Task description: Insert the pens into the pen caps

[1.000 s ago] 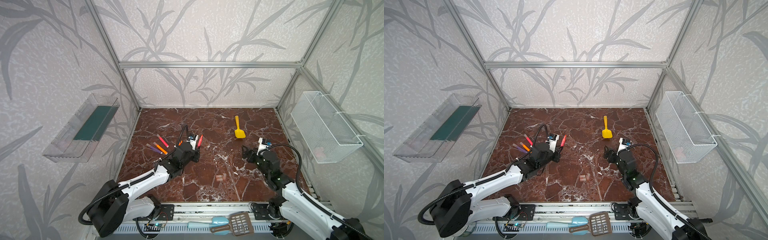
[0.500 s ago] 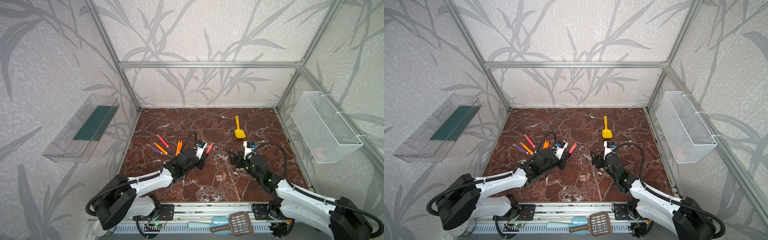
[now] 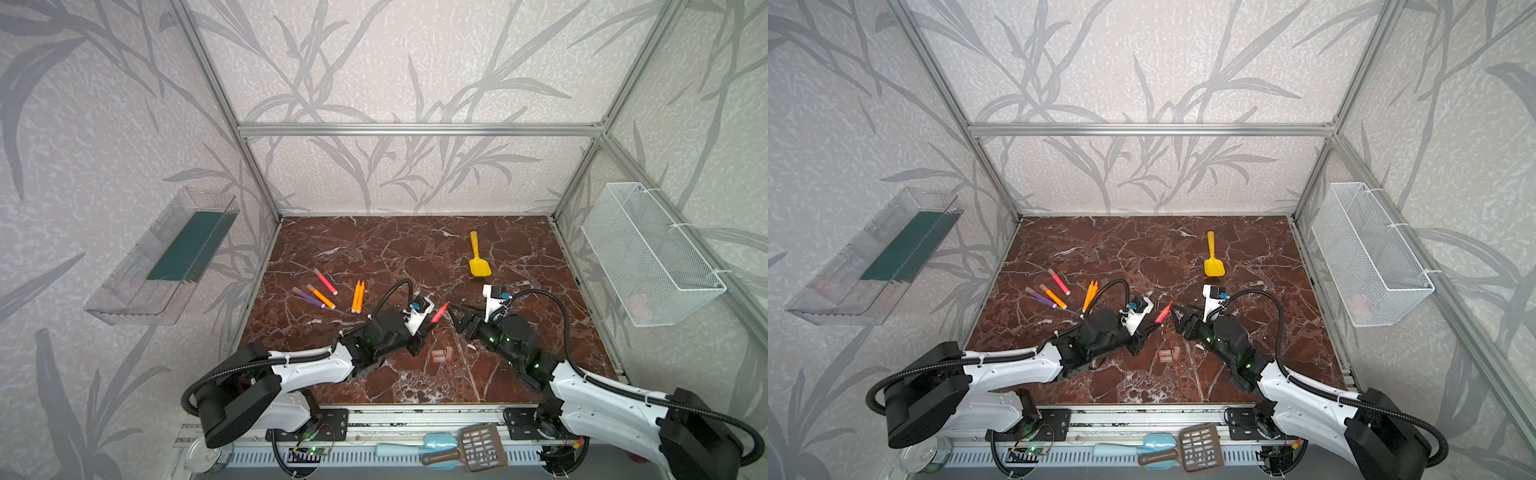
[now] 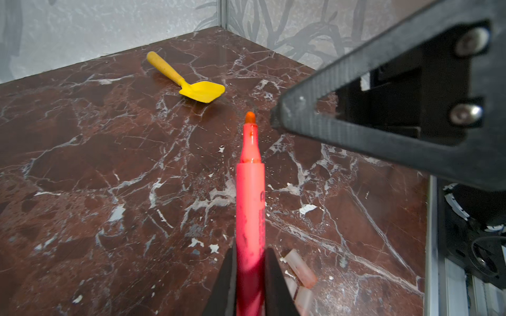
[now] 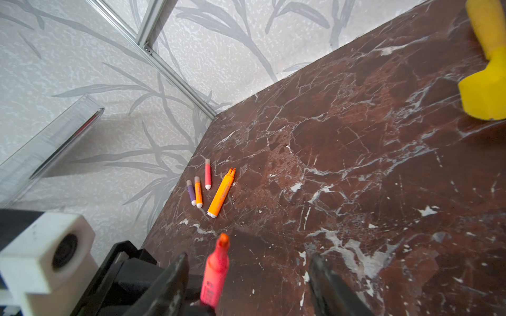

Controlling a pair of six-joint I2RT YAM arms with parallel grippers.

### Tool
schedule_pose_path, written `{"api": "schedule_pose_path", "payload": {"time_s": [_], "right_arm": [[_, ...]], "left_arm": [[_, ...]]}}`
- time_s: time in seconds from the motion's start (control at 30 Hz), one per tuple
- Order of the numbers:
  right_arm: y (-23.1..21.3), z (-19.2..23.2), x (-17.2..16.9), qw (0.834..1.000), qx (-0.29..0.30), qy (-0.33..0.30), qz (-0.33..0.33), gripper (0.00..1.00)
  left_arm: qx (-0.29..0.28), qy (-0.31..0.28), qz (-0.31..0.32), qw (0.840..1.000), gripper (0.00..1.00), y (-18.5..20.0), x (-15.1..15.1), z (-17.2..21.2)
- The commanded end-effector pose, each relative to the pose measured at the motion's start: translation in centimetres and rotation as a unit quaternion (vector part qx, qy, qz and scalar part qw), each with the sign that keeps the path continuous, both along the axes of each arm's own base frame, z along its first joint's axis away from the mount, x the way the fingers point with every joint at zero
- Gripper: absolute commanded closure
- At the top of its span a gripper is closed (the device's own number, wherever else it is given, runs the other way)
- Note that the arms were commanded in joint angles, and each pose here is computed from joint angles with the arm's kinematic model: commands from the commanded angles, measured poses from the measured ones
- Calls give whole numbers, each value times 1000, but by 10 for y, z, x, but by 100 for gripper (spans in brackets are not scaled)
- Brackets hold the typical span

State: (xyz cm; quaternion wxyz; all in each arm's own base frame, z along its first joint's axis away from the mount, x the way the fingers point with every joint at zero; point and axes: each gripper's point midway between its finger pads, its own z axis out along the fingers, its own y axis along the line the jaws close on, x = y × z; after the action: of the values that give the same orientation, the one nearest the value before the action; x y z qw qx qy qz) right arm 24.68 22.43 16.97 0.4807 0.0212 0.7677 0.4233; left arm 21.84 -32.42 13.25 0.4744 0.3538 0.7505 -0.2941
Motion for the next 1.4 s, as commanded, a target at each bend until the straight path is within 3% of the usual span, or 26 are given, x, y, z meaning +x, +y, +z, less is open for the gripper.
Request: {"api": "schedule_pose_path", "payload": {"time_s": [0.0,0.6,0.83,1.13,1.37], "right_arm": [[7,6,-6,999,31,1,13,32],[21,-1,-17,999,40,13,25,40],[28,-4,-16,999,34,17,33,77],[29,-5,-15,999,31,20,32,93],[30,-5,-17,999,31,19,34,100]], "left_arm": [[-5,-51,2,999,100,-11,2,16],[-2,-64,3,998,100,-37,3,28],[-2,-66,-2,998,100,-42,2,28],[-5,-67,-2,998,100,-39,0,29],[-12,-72,1,997,81,-38,1,30]]}}
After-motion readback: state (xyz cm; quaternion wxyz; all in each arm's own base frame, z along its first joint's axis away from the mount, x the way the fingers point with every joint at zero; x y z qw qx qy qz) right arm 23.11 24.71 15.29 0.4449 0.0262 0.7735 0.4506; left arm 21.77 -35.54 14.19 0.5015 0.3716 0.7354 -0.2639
